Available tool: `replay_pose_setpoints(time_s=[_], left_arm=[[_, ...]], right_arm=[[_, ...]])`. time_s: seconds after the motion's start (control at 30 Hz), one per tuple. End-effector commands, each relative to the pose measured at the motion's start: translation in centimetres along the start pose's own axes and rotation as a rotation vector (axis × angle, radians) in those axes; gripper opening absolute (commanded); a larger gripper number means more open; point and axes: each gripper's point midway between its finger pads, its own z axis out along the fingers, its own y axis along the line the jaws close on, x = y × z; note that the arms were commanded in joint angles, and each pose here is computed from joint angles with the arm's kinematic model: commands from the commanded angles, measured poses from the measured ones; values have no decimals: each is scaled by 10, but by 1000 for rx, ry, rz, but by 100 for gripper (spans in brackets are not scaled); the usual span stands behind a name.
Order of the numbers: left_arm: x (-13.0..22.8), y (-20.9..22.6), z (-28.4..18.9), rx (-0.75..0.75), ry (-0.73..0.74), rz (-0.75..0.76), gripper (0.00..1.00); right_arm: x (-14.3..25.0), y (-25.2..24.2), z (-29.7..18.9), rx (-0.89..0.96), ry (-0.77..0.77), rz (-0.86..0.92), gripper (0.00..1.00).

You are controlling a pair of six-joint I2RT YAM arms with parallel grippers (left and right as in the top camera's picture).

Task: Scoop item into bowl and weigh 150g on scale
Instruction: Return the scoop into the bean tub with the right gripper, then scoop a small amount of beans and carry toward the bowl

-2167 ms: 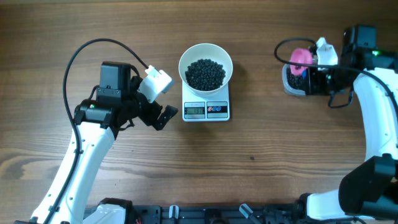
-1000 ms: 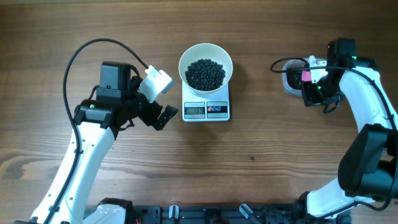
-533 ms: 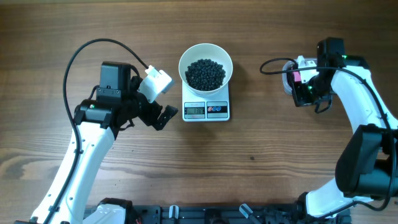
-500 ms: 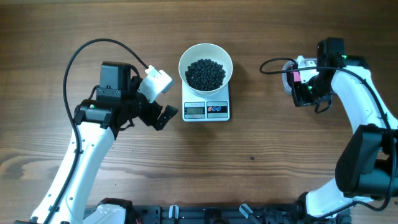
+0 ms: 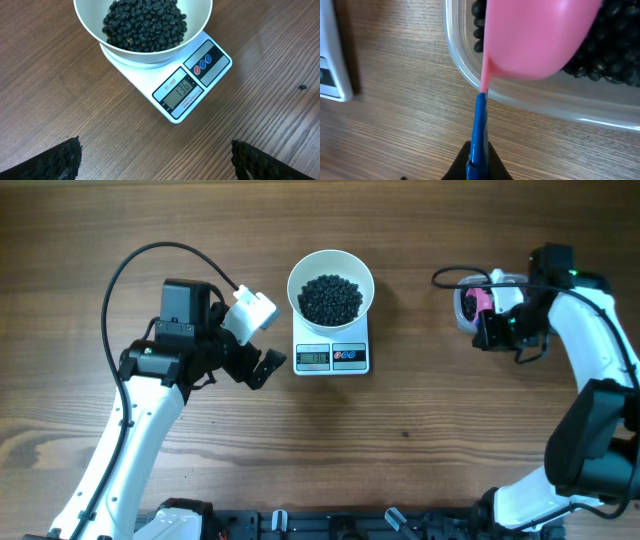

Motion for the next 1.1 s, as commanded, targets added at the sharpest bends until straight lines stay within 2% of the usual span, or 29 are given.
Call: replay_pose_setpoints(time_s=[0.0, 0.63, 1.07], left_arm=[[2, 1, 0, -5, 1, -15, 100], [2, 1, 0, -5, 1, -15, 100], [2, 1, 0, -5, 1, -15, 100]], right_arm=[[2, 15, 1, -159, -14, 40, 4], [-4, -24, -34, -339, -199, 224, 4], [-19, 3, -52, -523, -305, 148, 4]])
